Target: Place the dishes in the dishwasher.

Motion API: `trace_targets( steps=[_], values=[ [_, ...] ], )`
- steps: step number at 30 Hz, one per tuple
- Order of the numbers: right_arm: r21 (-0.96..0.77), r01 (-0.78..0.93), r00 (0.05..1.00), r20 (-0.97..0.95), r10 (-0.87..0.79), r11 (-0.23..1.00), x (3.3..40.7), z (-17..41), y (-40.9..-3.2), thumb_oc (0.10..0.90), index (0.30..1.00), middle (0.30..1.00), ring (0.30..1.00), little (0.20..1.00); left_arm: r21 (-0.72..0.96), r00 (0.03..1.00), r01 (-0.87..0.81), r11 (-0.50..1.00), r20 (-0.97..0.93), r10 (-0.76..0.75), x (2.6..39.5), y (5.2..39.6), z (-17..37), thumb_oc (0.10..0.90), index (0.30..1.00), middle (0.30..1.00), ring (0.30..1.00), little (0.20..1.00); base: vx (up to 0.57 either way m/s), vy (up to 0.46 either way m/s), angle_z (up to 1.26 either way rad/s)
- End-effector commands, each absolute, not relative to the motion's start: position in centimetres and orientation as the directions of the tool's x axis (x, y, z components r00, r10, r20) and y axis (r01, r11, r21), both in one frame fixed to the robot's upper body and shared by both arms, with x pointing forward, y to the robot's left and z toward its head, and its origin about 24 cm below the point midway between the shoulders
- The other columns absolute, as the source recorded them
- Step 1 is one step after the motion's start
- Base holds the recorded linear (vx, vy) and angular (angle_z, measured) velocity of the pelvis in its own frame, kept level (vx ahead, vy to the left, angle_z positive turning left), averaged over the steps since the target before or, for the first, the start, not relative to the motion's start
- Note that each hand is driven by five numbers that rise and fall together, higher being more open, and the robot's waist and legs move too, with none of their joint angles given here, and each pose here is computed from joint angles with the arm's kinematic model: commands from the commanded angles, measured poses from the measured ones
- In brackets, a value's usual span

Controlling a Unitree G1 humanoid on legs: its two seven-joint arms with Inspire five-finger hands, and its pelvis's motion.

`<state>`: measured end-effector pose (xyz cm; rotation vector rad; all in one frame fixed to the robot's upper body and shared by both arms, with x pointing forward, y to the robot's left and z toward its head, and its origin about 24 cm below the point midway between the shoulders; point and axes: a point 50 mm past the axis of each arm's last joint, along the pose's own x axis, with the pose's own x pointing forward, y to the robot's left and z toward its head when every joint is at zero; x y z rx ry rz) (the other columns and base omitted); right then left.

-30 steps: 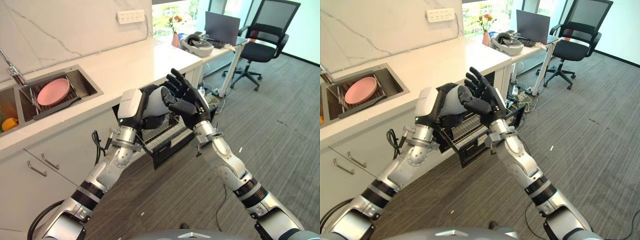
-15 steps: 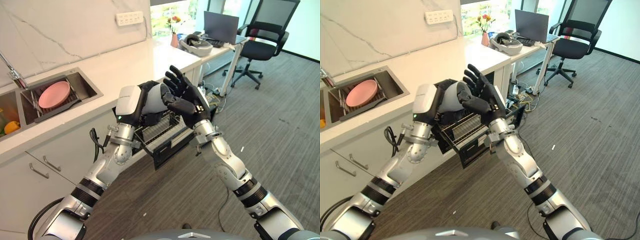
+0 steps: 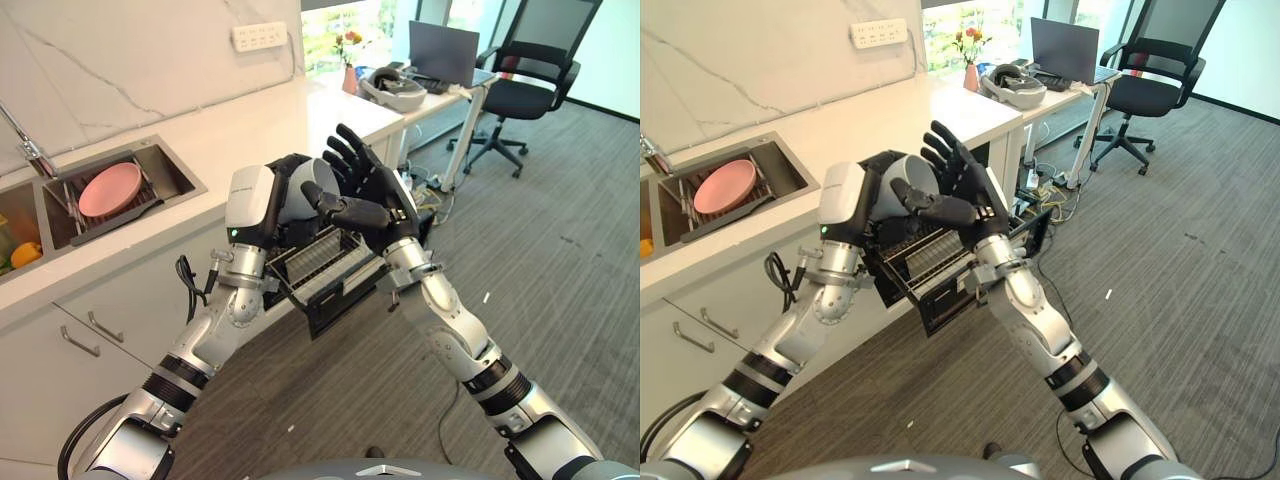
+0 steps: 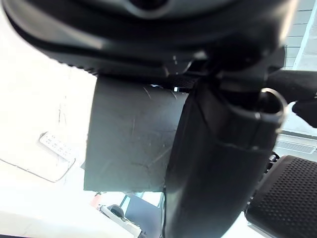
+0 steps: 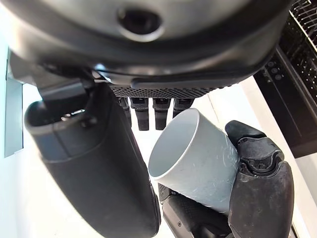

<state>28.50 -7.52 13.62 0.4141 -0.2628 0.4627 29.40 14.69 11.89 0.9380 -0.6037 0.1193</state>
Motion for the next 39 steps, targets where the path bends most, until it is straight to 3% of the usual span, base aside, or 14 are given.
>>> trace_targets(
  steps=[1,18,39],
  values=[
    [0.141,-0.734,0.583,0.632,0.51,0.664,26.5,20.9,-3.2,0.8,0.9,0.9,0.9,0.9,0.601,0.652,-0.507,0.618,0.736,-0.181,31.9,13.5,18.9,0.4,0.3,0.3,0.3,0.3,0.0,0.0,0.0],
    [0.021,-0.721,0.614,0.484,0.624,0.693,27.6,19.4,-0.8,0.8,0.9,0.9,0.9,0.9,0.673,0.573,-0.431,0.601,0.719,-0.394,31.0,9.6,20.3,0.4,0.3,0.3,0.3,0.3,0.0,0.0,0.0],
    [-0.121,-0.664,0.54,0.604,0.586,0.738,25.9,21.9,-2.4,0.8,0.9,0.9,0.9,0.9,0.544,0.407,-0.502,0.672,0.834,-0.371,28.7,10.0,24.2,0.4,0.3,0.3,0.3,0.3,0.0,0.0,0.0]
  ],
)
